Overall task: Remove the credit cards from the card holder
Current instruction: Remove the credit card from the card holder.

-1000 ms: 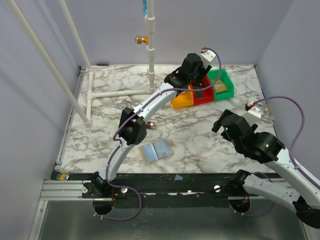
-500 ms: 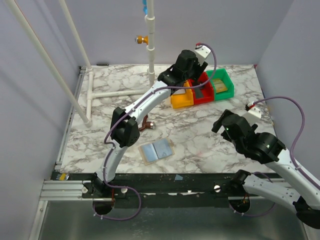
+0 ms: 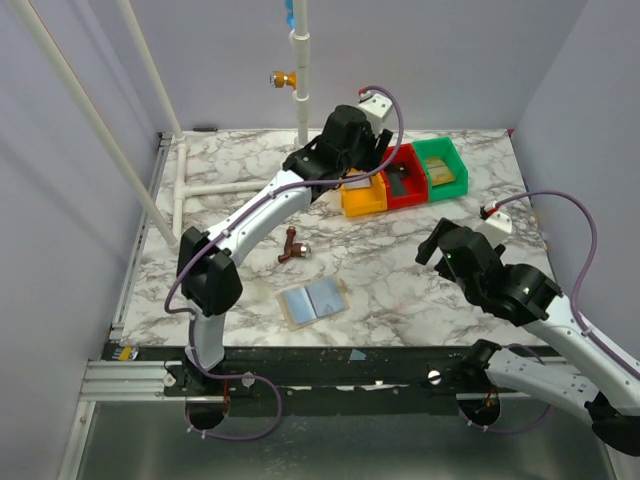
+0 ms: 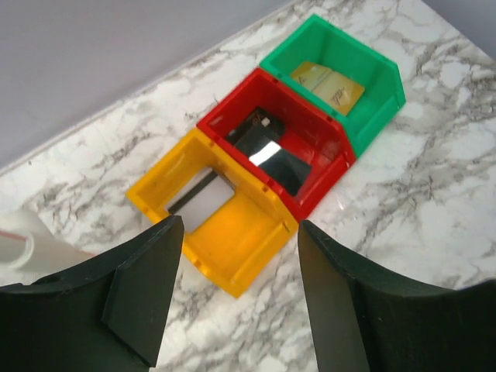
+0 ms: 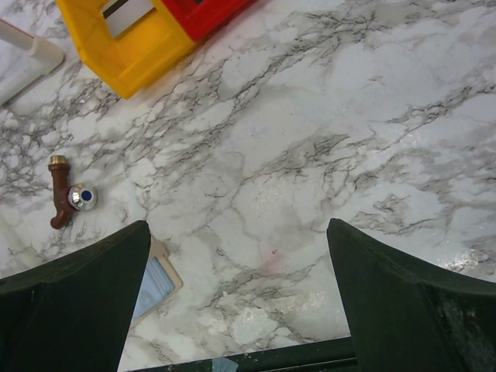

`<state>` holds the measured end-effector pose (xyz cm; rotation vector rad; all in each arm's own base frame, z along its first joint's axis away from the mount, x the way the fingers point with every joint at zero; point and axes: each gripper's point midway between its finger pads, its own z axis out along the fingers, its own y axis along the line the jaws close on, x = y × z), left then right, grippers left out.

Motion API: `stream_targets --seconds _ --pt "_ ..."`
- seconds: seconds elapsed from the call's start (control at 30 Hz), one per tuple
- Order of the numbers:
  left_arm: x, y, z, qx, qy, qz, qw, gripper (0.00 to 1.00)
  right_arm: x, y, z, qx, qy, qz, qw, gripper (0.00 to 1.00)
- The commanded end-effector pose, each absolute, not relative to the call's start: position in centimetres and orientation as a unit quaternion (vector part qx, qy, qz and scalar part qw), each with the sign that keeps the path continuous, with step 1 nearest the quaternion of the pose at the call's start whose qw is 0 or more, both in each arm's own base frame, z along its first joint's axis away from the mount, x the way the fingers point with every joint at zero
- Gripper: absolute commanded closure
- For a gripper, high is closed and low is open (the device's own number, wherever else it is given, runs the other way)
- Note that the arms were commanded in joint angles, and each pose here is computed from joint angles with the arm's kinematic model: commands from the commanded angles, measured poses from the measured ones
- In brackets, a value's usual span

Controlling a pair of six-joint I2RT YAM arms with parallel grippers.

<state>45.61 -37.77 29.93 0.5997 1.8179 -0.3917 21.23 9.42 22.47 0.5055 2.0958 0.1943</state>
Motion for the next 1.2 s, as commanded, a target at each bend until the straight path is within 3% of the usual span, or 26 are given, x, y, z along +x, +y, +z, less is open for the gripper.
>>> stream_targets --seconds 0.0,0.6,1.17 --pt "41.8 -35.1 31.5 0.215 0.785 -0.207 0.542 0.37 22.0 10.8 21.9 0.191 0.858 0.096 0.468 0.0" --pt "28.6 -26.7 22.5 0.126 0.864 -0.27 0.406 0.37 24.2 15.8 19.5 0.133 0.876 0.132 0.445 0.0" --pt "20.5 -22.1 12.0 0.01 0.905 -0.297 0.305 0.38 22.7 23.2 12.3 0.017 0.925 0.158 0.346 0.0"
